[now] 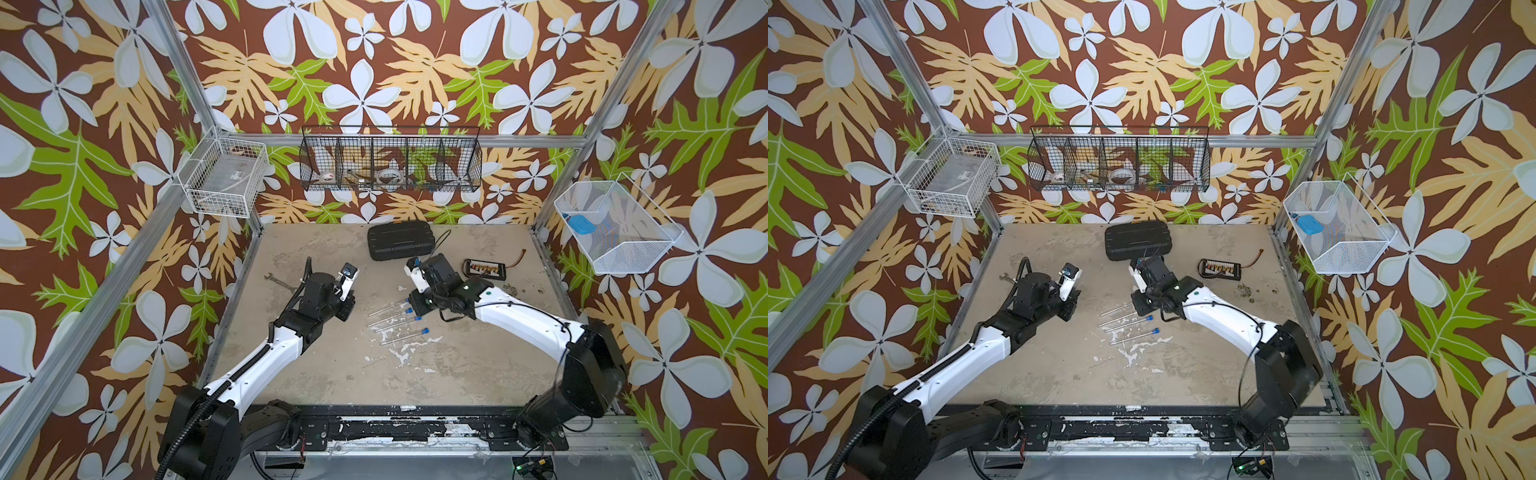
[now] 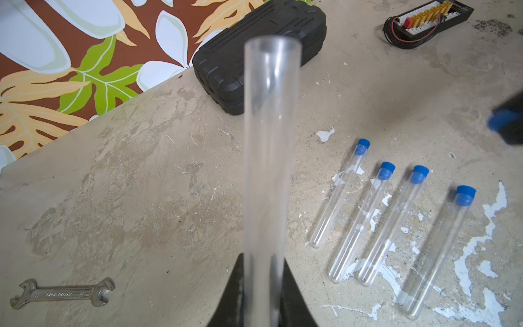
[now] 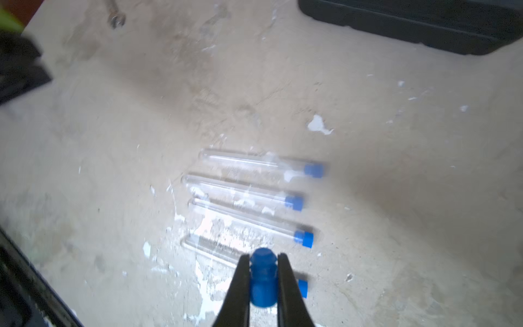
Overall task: Insert stoppers into test tubes
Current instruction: Place the stopper at the center of the board.
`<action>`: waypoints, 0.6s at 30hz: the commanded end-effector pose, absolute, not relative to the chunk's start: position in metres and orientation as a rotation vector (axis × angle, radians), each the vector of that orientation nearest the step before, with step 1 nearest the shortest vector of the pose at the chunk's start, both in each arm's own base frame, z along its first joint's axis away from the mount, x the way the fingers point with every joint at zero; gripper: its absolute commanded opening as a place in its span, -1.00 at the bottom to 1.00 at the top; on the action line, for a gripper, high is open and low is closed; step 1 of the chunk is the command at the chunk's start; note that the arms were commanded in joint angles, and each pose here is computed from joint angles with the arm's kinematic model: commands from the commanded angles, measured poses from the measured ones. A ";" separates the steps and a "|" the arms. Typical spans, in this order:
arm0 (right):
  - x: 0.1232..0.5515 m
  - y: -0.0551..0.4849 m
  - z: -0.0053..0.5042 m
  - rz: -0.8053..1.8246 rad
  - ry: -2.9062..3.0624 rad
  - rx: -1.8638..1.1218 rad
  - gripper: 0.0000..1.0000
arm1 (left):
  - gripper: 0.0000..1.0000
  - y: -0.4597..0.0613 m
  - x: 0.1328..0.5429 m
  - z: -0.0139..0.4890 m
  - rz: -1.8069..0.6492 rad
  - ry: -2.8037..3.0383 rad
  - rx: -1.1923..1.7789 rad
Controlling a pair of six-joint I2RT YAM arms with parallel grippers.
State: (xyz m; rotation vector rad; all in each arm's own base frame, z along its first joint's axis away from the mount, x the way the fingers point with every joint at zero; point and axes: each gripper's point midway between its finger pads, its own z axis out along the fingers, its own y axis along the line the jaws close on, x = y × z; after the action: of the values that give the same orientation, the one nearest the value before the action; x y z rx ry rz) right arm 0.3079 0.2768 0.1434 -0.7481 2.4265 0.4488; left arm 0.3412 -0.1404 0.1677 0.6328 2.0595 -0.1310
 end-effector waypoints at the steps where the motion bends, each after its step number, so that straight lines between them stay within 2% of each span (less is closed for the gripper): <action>1: 0.268 0.285 0.137 0.537 2.246 -1.117 -0.79 | -1.00 -0.143 0.340 0.170 -0.144 2.040 0.653; 7: 0.214 0.276 0.098 0.409 2.031 -1.517 -0.83 | -1.00 -0.145 0.341 0.172 -0.164 2.033 0.641; 18: 0.209 0.277 0.040 0.307 2.049 -1.771 -0.79 | -1.00 -0.142 0.340 0.171 -0.137 2.027 0.654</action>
State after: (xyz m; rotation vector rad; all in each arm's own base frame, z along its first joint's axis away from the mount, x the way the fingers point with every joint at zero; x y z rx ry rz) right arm 0.2035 0.2729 0.0427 -1.7205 2.0927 0.3354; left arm 0.3375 -0.1435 0.1658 0.6631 2.0509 -0.1480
